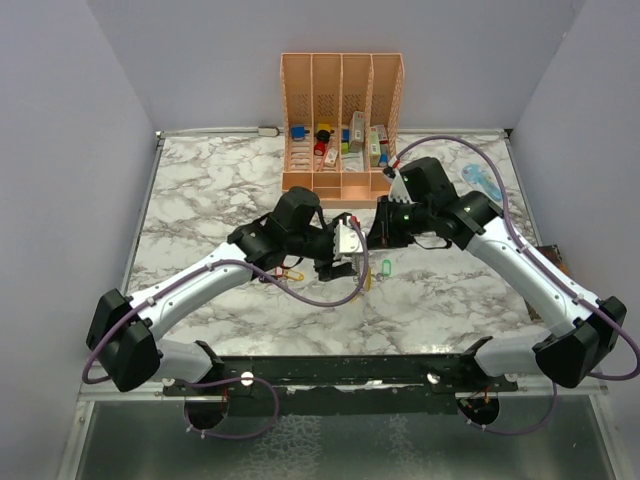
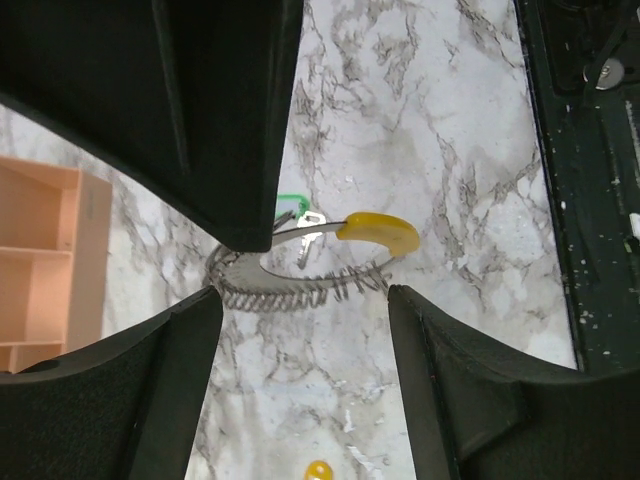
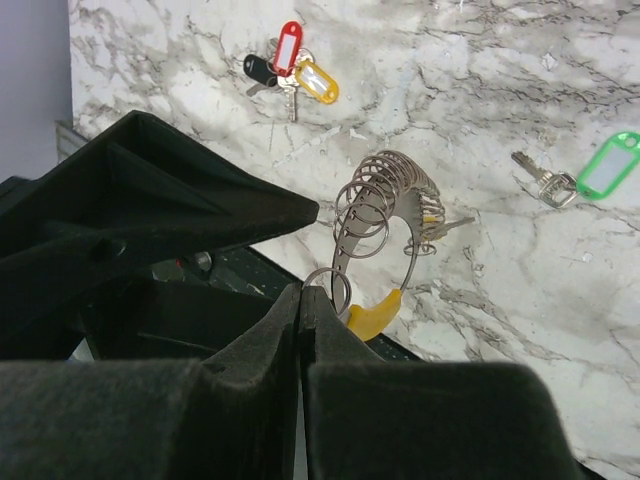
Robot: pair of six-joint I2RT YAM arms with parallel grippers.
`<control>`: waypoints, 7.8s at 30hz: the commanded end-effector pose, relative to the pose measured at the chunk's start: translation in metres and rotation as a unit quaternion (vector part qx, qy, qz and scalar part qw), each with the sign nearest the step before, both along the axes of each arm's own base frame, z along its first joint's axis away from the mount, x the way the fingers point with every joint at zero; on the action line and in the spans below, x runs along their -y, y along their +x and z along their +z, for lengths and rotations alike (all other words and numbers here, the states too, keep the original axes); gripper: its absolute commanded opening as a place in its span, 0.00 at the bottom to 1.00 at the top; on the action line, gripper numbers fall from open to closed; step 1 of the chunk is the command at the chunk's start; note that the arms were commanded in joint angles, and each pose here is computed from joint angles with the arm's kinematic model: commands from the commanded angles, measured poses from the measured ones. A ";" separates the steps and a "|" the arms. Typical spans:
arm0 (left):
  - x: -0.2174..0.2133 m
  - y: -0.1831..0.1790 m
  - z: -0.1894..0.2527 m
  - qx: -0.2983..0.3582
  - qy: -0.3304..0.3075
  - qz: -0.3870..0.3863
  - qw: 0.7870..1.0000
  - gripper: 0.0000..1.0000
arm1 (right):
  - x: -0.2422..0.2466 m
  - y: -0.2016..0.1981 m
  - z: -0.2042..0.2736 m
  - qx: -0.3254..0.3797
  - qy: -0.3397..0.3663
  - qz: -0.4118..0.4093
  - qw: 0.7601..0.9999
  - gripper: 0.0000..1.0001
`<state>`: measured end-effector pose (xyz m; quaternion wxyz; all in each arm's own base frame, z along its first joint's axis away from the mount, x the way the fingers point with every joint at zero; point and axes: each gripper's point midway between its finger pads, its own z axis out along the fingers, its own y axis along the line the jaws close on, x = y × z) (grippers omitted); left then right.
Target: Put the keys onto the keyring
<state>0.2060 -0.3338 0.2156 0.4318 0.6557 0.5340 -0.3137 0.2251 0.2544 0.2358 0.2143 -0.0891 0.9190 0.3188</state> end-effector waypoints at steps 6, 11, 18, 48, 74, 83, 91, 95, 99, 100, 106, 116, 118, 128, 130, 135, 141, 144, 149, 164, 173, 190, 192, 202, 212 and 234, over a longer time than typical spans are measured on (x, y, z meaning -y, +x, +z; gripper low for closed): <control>0.011 0.015 0.005 -0.127 0.011 0.108 0.986 0.72 | 0.005 0.013 0.020 0.026 -0.002 -0.042 0.999 0.02; 0.019 0.031 0.007 -0.168 -0.003 0.177 0.970 0.86 | 0.004 0.017 0.020 0.019 0.010 -0.072 0.997 0.02; 0.031 0.025 0.017 -0.207 -0.017 0.185 0.961 0.94 | 0.007 0.028 0.023 0.027 0.021 -0.119 0.992 0.02; -0.094 0.130 -0.035 -0.004 0.038 0.377 0.925 0.99 | 0.023 0.053 -0.087 0.035 -0.131 -0.069 0.988 0.46; -0.102 0.145 -0.038 0.016 0.019 0.368 0.929 0.99 | 0.022 0.111 -0.188 0.021 -0.283 -0.016 0.959 0.30; -0.101 0.146 -0.037 0.019 0.014 0.365 0.931 0.99 | 0.017 0.117 -0.204 0.010 -0.293 -0.005 0.956 0.30; -0.100 0.145 -0.040 0.020 0.012 0.362 0.932 0.99 | 0.021 0.113 -0.210 0.000 -0.303 -0.008 0.953 0.28; -0.099 0.147 -0.038 0.024 0.009 0.361 0.932 0.99 | 0.025 0.109 -0.214 -0.006 -0.310 -0.002 0.951 0.20; -0.098 0.147 -0.036 0.028 0.006 0.358 0.933 0.99 | 0.033 0.104 -0.219 -0.013 -0.326 -0.003 0.945 0.02; -0.097 0.147 -0.036 0.029 0.006 0.355 0.934 0.99 | 0.035 0.104 -0.217 -0.012 -0.328 -0.009 0.944 0.02; -0.088 0.154 -0.029 0.042 0.004 0.333 0.942 0.99 | 0.042 0.114 -0.183 0.032 -0.332 -0.029 0.942 0.02; -0.056 0.146 -0.014 0.064 -0.009 0.217 0.974 0.99 | 0.011 0.122 -0.090 0.097 -0.230 -0.010 0.968 0.02; -0.050 0.145 -0.017 0.071 -0.008 0.194 0.978 0.99 | 0.006 0.118 -0.081 0.093 -0.208 0.001 0.974 0.02; -0.029 0.139 -0.013 0.119 -0.039 0.106 0.986 0.99 | -0.007 0.106 -0.055 0.090 -0.142 0.029 0.985 0.02; -0.025 0.138 -0.012 0.109 -0.048 0.101 0.988 0.99 | -0.011 0.104 -0.052 0.088 -0.131 0.035 0.987 0.02; -0.012 0.121 -0.014 0.071 -0.070 0.063 0.993 0.99 | -0.022 0.095 -0.052 0.067 -0.099 0.047 0.992 0.02; -0.008 0.099 -0.028 0.027 -0.060 0.031 0.997 0.99 | -0.027 0.087 -0.053 0.058 -0.077 0.052 0.994 0.02; -0.008 0.088 -0.029 -0.001 -0.061 0.019 0.998 0.99 | -0.027 0.085 -0.052 0.055 -0.074 0.052 0.994 0.02; -0.006 0.078 -0.022 -0.045 -0.065 0.012 0.997 0.99 | -0.024 0.087 -0.050 0.053 -0.078 0.035 0.995 0.02; -0.005 0.082 -0.043 -0.068 -0.059 0.056 0.994 0.99 | -0.031 0.084 -0.018 0.056 -0.034 -0.002 0.998 0.02; 0.006 0.077 -0.038 -0.075 -0.066 0.055 0.994 0.98 | -0.042 0.075 -0.006 0.058 -0.021 -0.001 0.998 0.02; 0.000 0.059 -0.037 -0.065 -0.019 0.012 0.998 0.69 | -0.032 0.068 0.010 0.077 -0.026 -0.001 0.997 0.02; -0.003 0.060 -0.036 -0.053 -0.010 0.008 0.998 0.66 | -0.030 0.065 0.010 0.076 -0.030 0.001 0.997 0.02; -0.009 0.059 -0.031 -0.041 0.018 -0.002 0.999 0.61 | -0.021 0.053 0.014 0.079 -0.031 0.006 0.996 0.02; -0.017 0.069 -0.038 -0.017 0.044 0.019 0.999 0.69 | -0.018 0.048 0.014 0.078 -0.030 0.009 0.996 0.02; -0.095 0.120 -0.051 -0.020 0.025 0.198 0.980 0.99 | 0.000 0.001 -0.144 0.006 -0.092 0.113 0.989 0.52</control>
